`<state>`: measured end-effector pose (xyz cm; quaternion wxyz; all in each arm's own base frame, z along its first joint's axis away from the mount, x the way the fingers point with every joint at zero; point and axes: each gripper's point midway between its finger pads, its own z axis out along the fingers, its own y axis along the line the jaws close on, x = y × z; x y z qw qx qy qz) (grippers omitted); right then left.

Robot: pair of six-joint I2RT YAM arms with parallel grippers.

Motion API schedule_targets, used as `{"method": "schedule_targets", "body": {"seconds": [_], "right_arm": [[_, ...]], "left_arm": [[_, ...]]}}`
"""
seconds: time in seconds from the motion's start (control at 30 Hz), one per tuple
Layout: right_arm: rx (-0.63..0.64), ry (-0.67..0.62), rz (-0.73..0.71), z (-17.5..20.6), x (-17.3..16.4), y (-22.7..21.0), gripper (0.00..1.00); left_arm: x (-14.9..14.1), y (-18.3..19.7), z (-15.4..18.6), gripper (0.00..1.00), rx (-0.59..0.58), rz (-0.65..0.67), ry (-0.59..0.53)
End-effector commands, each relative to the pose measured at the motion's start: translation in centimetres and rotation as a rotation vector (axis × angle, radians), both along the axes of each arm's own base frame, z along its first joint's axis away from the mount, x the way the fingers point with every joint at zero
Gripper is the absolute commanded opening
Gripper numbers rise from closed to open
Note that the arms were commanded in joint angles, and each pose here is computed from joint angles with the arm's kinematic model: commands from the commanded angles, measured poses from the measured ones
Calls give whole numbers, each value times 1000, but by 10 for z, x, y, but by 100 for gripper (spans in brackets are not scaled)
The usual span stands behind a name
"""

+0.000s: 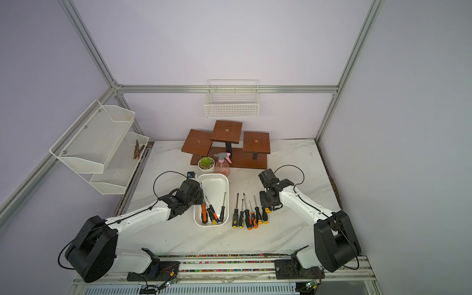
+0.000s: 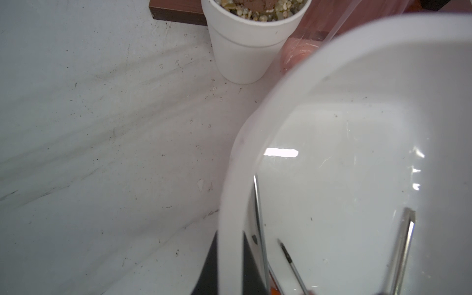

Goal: Take out the screwdriver from the storage box
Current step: Place the screwdriver at the center of the board.

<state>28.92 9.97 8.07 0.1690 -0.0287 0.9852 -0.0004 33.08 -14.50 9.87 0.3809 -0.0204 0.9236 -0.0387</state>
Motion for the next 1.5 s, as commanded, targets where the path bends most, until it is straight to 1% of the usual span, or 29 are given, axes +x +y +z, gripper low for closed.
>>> {"method": "schedule_targets", "body": {"seconds": [0.0, 0.3, 0.4, 0.43, 0.5, 0.8, 1.1, 1.47], "right_arm": [[-10, 10, 5, 2, 4, -2, 0], [-32, 64, -3, -12, 6, -11, 0], [-36, 82, -4, -16, 7, -13, 0], [-36, 84, -5, -16, 7, -14, 0], [-47, 120, -1, -24, 5, -15, 0], [-61, 193, 7, -35, 3, -17, 0], [-83, 233, 20, -37, -2, -20, 0], [-64, 305, 50, -45, -10, -14, 0]], "left_arm": [[12, -1, 16, 0, -26, -2, -71], [21, -4, 11, 0, -37, -12, -64], [25, -6, 14, 0, -52, -16, -75], [26, -7, 3, 0, -38, -18, -48], [29, -8, 2, 0, -42, -19, -49], [42, -12, -2, 0, -50, -29, -47], [44, -8, 0, 0, -58, -28, -52], [44, -4, 9, 0, -64, -18, -69]]}}
